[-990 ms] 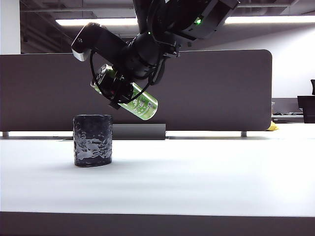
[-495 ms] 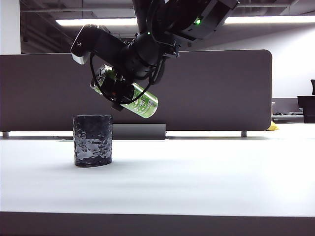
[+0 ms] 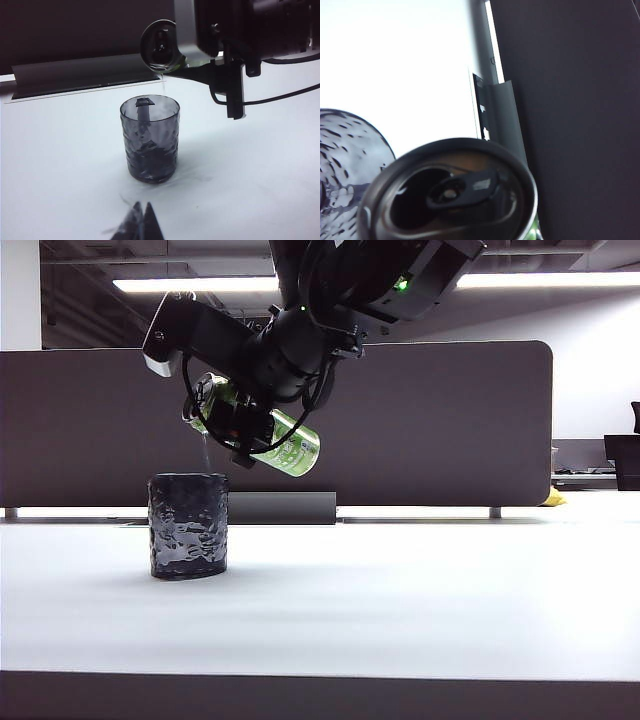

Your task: Pick up the metal can, pour some water into the cup, then place the can back on the table.

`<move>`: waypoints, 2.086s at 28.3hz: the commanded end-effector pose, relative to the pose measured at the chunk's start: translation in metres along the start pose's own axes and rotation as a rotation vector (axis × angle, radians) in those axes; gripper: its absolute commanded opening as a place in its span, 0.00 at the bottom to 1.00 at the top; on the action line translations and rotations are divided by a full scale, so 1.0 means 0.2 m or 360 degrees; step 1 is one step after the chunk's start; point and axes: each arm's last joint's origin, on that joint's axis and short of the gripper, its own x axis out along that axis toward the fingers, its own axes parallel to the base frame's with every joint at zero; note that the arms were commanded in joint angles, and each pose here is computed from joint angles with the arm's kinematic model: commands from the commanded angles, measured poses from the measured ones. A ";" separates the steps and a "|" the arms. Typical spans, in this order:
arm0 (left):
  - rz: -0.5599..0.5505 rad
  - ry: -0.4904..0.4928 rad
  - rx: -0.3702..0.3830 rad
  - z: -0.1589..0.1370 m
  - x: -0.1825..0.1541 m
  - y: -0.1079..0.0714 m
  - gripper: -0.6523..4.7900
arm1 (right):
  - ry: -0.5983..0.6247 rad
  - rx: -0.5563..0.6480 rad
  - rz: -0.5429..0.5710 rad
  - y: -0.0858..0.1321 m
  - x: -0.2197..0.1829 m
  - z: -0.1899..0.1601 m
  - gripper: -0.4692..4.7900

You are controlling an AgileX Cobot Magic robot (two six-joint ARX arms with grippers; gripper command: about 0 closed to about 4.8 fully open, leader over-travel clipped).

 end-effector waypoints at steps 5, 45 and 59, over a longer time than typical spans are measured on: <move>0.0001 -0.0021 0.0000 0.01 0.00 0.00 0.11 | -0.0017 -0.0048 0.0000 0.00 0.00 0.04 0.54; 0.0002 -0.0021 0.0000 0.01 0.00 0.00 0.11 | 0.0049 -0.0196 -0.0044 0.00 0.00 0.03 0.54; 0.0002 -0.0022 0.0000 0.01 0.00 0.00 0.11 | 0.0053 -0.0205 -0.0047 -0.01 0.00 0.03 0.54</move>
